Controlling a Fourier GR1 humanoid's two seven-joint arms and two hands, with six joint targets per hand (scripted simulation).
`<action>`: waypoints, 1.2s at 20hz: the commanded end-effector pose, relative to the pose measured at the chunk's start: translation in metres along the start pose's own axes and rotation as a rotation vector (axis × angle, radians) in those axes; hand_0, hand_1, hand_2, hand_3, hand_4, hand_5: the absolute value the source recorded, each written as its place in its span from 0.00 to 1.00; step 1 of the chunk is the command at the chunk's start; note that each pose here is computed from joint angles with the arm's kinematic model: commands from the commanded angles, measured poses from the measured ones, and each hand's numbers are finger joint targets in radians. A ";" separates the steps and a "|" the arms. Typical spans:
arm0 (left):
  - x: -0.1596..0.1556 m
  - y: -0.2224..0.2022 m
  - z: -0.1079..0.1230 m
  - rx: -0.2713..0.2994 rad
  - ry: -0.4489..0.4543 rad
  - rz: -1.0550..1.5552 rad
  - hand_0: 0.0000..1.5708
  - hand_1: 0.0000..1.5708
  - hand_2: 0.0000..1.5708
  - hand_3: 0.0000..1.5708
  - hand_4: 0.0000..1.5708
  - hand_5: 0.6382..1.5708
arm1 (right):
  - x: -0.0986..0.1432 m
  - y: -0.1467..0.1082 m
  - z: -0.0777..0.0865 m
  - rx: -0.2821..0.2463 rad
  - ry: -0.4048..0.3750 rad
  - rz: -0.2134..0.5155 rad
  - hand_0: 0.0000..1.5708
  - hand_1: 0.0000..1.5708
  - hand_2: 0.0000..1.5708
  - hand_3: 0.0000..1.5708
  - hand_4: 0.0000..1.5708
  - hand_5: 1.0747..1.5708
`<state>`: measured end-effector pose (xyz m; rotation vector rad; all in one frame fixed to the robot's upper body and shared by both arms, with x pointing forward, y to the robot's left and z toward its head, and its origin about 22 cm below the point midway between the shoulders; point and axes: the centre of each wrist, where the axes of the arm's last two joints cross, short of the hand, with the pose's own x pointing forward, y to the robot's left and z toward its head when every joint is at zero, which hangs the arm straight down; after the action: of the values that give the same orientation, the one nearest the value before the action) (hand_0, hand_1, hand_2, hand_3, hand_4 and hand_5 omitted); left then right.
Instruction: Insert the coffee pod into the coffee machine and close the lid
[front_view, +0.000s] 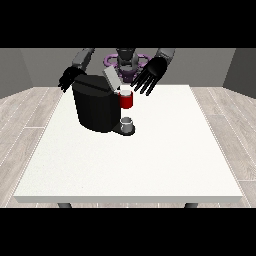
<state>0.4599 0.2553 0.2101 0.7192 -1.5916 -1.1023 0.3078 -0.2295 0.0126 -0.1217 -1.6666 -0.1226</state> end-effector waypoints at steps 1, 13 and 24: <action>0.008 -0.030 -0.003 -0.018 0.018 0.020 0.00 0.00 0.00 0.00 0.00 1.00 | -0.013 -0.009 0.007 -0.017 0.045 -0.002 0.00 0.00 0.00 0.00 0.25 1.00; -0.050 -0.143 0.043 0.012 0.058 0.784 0.00 0.00 0.00 0.00 0.00 1.00 | -0.049 -0.047 0.052 -0.117 0.188 0.005 0.00 0.00 0.00 0.00 0.25 1.00; -0.056 -0.242 0.099 -0.043 0.234 1.051 0.00 0.00 0.00 0.00 0.00 1.00 | -0.008 -0.057 0.036 0.045 0.174 0.078 0.00 0.00 0.00 0.00 0.16 1.00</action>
<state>0.3873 0.2468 -0.0054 -0.0120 -1.4934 -0.3395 0.2576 -0.2800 -0.0194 -0.1712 -1.4903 -0.0913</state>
